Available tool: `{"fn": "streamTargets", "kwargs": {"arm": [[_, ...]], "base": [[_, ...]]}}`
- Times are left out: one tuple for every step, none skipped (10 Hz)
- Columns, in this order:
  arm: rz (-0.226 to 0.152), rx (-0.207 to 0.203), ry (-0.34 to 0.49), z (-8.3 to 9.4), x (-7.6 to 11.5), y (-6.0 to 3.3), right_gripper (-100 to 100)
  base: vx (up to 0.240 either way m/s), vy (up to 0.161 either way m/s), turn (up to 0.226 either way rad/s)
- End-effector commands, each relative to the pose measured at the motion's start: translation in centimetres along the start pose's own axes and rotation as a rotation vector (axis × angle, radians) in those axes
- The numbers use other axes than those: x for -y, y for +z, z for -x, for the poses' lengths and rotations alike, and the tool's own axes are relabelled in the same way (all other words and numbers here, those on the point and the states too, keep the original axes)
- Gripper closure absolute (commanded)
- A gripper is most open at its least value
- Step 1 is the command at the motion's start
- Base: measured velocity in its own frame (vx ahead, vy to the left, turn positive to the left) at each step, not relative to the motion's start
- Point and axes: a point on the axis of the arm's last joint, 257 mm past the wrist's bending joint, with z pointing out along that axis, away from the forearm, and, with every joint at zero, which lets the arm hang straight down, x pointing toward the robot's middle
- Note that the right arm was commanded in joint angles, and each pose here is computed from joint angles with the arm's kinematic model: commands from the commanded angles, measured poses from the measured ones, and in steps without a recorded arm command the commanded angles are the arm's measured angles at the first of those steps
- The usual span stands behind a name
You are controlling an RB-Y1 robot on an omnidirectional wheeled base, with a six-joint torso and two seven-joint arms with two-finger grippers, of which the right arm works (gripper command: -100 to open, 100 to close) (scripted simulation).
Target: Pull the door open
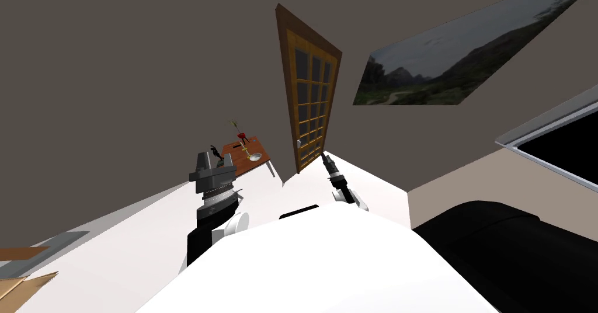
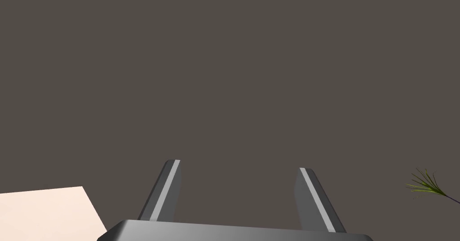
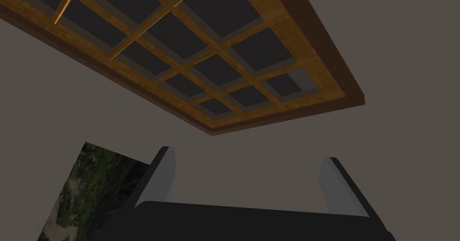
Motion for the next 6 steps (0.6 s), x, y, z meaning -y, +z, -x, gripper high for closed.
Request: {"fn": "streamTargets", "kwargs": {"arm": [[-0.004, -0.018, -0.036, -1.1, 0.6, -0.06, -100], [-0.007, -0.029, -0.057, -1.7, 1.1, -0.14, -100], [-0.009, -0.04, -0.078, -2.3, 1.5, -0.22, -100], [-0.011, -0.051, -0.098, -2.9, 2.0, -0.31, -100], [-0.013, -0.063, -0.119, -3.5, 2.4, -0.41, -100], [-0.015, -0.075, -0.14, -4.2, 2.9, -0.52, -100]], "base": [[0.098, -0.043, 0.052], [0.09, -0.047, 0.082], [0.08, -0.054, 0.076], [0.101, -0.053, 0.086], [0.099, -0.045, 0.086], [0.098, -0.038, 0.064]]}}
